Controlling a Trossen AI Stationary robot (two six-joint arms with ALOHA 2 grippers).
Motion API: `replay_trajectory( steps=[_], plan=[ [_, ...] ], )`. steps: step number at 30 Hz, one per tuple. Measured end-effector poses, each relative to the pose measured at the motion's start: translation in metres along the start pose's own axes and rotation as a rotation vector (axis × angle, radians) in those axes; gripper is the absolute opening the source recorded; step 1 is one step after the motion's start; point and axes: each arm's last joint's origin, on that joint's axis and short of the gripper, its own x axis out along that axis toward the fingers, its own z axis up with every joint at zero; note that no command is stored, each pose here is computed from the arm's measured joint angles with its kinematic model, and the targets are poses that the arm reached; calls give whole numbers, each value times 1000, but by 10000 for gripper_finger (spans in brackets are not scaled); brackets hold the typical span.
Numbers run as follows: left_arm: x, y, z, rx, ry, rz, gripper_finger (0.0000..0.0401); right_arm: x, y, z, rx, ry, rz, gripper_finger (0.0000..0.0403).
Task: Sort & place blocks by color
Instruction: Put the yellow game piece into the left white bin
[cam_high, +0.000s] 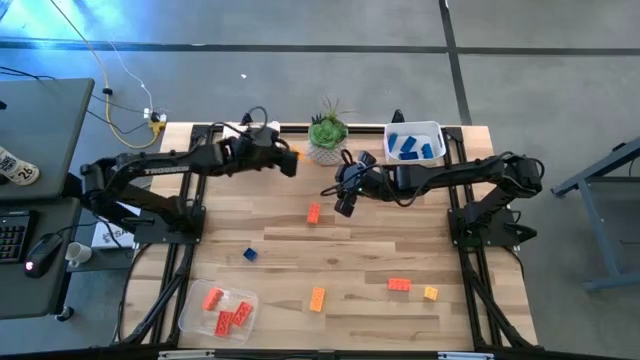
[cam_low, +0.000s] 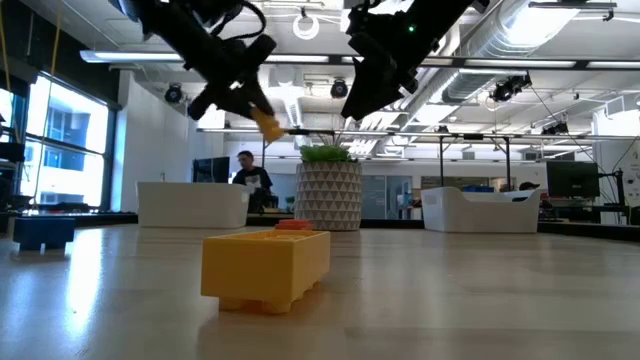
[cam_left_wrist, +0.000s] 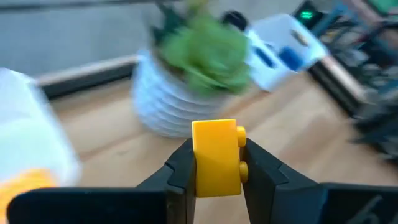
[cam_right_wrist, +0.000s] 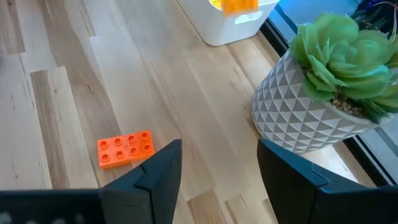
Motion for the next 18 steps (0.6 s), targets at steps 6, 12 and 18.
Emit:
replay_trajectory(
  steps=[6, 12, 18],
  plan=[
    [-5, 35, 5, 59, 81, 175, 68, 1, -2, 0, 46, 1, -5, 195],
    [-3, 63, 8, 74, 160, 300, 72, 3, -7, 1, 118, 2, -19, 195],
    [1, 85, 13, 110, 199, 380, 74, 5, -13, 1, 245, 6, -31, 195]
  ],
)
